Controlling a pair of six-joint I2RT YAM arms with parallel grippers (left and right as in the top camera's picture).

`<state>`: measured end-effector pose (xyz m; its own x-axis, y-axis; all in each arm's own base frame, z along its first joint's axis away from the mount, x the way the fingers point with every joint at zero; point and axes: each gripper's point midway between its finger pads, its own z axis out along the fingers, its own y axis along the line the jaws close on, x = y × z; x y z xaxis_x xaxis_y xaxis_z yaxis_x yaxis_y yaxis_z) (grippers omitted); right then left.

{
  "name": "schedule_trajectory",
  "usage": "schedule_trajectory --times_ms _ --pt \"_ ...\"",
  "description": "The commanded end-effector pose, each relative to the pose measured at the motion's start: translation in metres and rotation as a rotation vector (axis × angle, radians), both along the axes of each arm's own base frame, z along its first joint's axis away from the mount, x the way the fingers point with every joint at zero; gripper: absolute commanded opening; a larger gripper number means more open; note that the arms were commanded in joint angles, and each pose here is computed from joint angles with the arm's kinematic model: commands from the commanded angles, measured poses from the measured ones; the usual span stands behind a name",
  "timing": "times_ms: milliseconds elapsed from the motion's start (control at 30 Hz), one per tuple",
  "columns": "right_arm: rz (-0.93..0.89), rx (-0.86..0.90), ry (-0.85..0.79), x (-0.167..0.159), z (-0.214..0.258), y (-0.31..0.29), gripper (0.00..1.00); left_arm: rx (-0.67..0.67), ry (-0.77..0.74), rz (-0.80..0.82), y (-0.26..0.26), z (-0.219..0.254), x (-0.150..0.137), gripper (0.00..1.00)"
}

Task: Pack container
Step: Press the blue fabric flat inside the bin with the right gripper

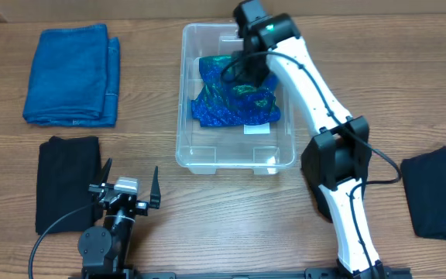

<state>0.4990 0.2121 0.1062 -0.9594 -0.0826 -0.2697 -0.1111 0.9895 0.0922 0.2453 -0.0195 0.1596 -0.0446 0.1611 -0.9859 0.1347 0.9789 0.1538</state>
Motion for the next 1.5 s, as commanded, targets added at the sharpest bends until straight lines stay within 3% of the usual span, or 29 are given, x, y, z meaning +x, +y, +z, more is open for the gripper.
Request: schedule_trajectory --times_ms 0,333,1200,1333,1467 --pt "-0.068 -0.026 -0.029 0.015 0.000 -0.029 0.07 0.014 -0.005 0.011 0.002 0.000 0.000 1.00" --pt "-0.034 0.048 0.091 0.006 -0.061 -0.009 0.07 0.014 -0.005 0.011 0.002 0.000 0.000 1.00" --pt "0.078 0.132 0.090 -0.011 -0.058 0.051 0.08 0.014 -0.005 0.011 0.002 0.000 0.000 1.00" --pt "0.043 0.083 0.004 0.004 -0.024 0.033 0.16 0.014 -0.005 0.011 0.002 0.000 0.000 1.00" --pt "-0.009 0.042 -0.153 0.006 0.073 0.003 0.28 0.014 -0.005 0.011 0.002 0.000 0.000 1.00"
